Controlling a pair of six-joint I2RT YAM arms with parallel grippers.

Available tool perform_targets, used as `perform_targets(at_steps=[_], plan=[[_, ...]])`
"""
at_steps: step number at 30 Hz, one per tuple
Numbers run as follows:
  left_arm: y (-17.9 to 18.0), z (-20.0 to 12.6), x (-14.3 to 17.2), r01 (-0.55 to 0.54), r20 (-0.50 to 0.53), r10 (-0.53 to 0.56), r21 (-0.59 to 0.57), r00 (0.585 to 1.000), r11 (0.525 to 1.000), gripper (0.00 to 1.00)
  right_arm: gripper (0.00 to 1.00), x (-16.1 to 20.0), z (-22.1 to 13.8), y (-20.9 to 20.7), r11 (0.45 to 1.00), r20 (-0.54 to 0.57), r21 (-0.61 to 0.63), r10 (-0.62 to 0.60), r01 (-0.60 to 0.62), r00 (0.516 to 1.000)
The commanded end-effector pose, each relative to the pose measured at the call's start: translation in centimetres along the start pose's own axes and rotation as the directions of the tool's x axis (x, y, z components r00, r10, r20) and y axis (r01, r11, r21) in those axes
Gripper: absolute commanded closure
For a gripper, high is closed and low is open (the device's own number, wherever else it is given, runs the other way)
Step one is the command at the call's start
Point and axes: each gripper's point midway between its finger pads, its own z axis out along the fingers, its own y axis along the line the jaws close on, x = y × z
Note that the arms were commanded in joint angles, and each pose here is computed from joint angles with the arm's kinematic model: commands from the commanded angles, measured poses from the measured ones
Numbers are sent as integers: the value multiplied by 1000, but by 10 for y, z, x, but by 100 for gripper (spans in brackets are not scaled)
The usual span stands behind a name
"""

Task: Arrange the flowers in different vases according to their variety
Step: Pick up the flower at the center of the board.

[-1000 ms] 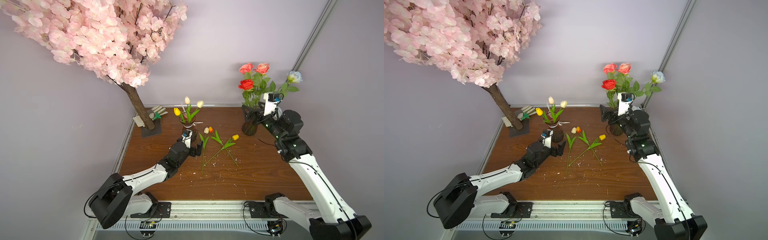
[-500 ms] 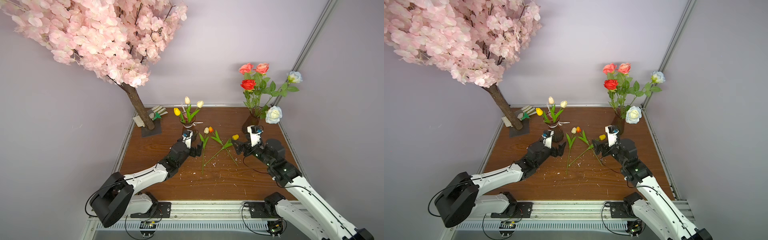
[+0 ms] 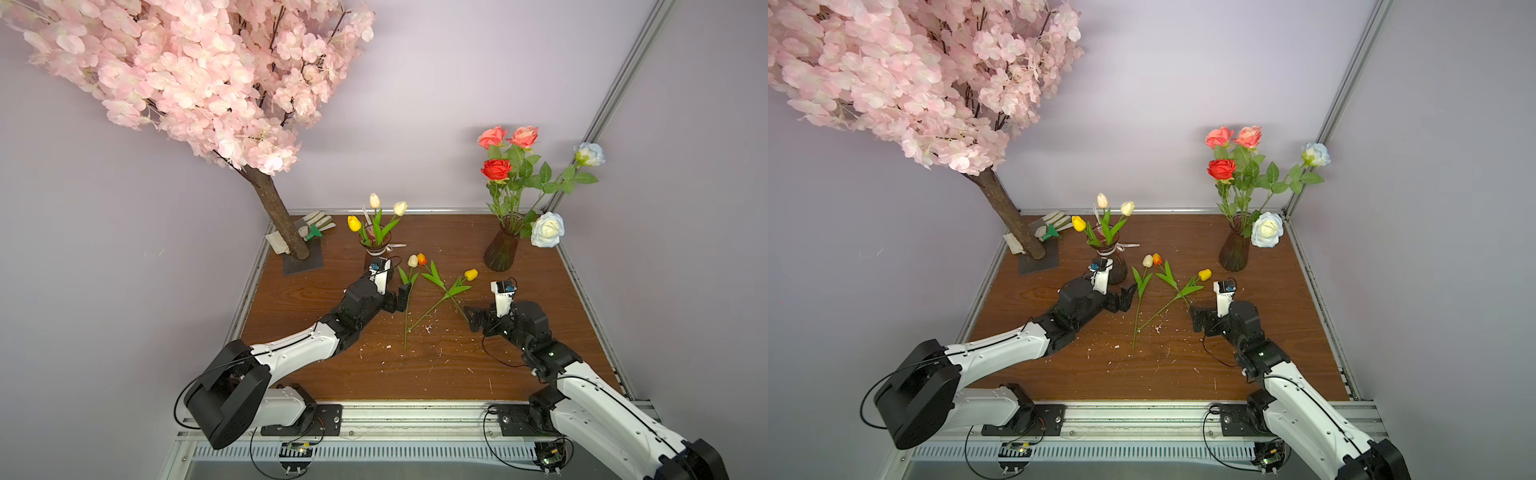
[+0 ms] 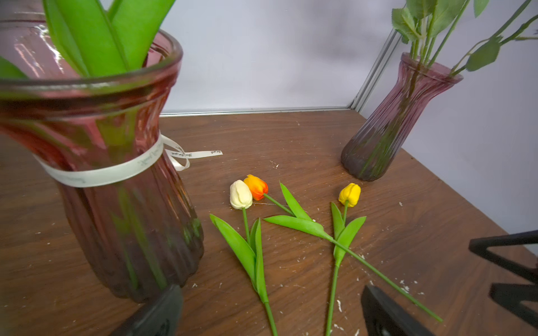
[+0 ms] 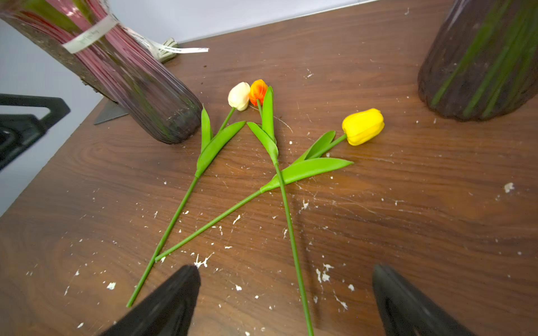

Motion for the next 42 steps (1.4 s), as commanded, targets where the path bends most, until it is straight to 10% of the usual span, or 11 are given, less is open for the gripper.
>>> perform_targets(at_steps=[1,17,42], plan=[[-11,4,23,37,-133,-34,19,991,999,5,0,-25,-7,-2,987,129,2,160,-161,979],[8,26,114,-94,-646,-30,-158,762,983,32,0,-8,-18,-18,981,280,-46,194,-189,940],[20,43,179,-264,-863,38,-112,504,958,78,1,-9,-24,-25,979,318,-25,197,-200,927]])
